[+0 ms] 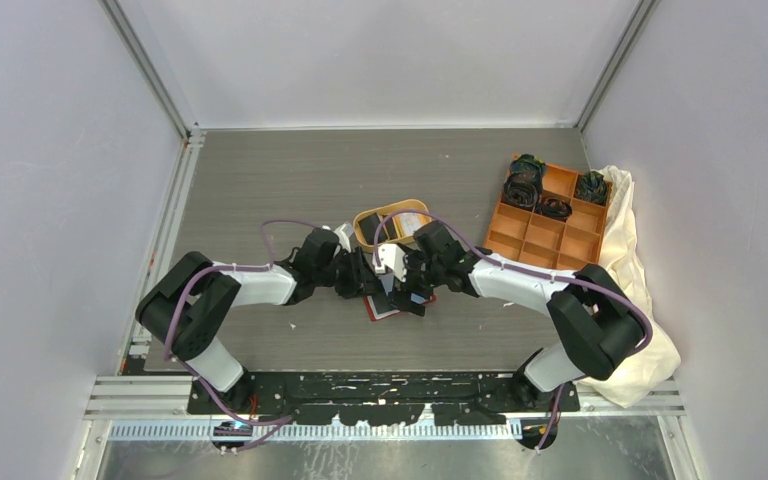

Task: Put the credit cards into the card holder
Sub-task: Turn over the card slot in the card holder, then pick up the credit card from the storage box.

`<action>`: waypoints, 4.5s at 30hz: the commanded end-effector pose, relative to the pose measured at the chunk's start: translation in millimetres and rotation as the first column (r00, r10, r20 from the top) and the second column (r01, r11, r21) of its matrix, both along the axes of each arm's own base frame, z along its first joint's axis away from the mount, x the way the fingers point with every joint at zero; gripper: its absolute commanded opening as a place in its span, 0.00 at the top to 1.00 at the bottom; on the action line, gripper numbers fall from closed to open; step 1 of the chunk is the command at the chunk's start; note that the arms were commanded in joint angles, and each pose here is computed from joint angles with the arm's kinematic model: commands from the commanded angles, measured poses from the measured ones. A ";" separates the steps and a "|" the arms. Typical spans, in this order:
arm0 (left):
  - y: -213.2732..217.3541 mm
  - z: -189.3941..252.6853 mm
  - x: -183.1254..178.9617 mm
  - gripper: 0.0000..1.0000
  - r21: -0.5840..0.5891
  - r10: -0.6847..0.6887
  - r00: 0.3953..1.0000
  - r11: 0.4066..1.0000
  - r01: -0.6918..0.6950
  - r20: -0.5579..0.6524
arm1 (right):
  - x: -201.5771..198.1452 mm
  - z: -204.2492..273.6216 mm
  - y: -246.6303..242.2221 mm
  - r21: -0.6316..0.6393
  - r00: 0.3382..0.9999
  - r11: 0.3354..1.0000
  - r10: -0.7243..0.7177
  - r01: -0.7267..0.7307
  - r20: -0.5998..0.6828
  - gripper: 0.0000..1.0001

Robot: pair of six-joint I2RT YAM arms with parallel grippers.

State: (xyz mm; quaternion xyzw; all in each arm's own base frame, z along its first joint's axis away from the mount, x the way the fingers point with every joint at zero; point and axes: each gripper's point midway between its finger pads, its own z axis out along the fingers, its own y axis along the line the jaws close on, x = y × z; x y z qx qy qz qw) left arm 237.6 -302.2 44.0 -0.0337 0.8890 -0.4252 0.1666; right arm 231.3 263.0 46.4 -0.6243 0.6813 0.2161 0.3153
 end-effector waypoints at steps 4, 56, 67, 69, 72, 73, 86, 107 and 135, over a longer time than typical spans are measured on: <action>-4.4 15.7 6.3 0.63 -0.038 -0.020 0.998 0.999 0.022 0.058 | 21.0 27.4 11.1 0.061 0.995 0.997 -0.059 0.055 0.076 0.11; -11.9 27.1 24.9 0.85 0.043 -0.080 0.993 0.996 0.077 0.090 | 28.4 26.6 -3.5 0.049 0.983 0.982 -0.177 0.180 -0.052 0.20; -43.5 25.1 32.4 0.81 0.019 -0.138 0.988 0.990 0.137 0.073 | 18.3 91.1 -21.4 0.164 0.967 0.971 -0.140 0.177 -0.214 0.15; -49.7 24.7 32.2 0.80 0.017 -0.151 0.986 0.989 0.150 0.072 | 23.4 103.6 -31.2 0.194 0.962 0.959 -0.162 0.205 -0.218 0.15; -56.9 24.3 32.9 0.78 0.016 -0.161 0.984 0.987 0.160 0.074 | 32.0 118.0 -43.4 0.216 0.962 0.947 -0.199 0.239 -0.188 0.14; -58.7 24.0 33.6 0.77 0.016 -0.162 0.984 0.987 0.161 0.076 | 35.5 120.7 -47.4 0.214 0.959 0.944 -0.214 0.252 -0.184 0.14; -86.1 25.2 34.8 0.68 -0.017 -0.209 0.973 0.977 0.212 0.098 | 57.4 142.5 -67.1 0.219 0.931 0.908 -0.327 0.357 -0.163 0.07; -8.9 186.7 61.3 0.57 -0.045 -0.103 0.911 0.990 0.132 0.400 | 131.4 192.7 -60.5 0.318 0.790 0.735 -0.475 0.599 -0.388 0.01; 43.7 435.8 30.2 0.24 -0.368 0.286 0.884 0.919 -0.144 0.369 | 171.2 114.9 -3.0 0.150 0.617 0.749 -0.396 0.645 -0.680 0.14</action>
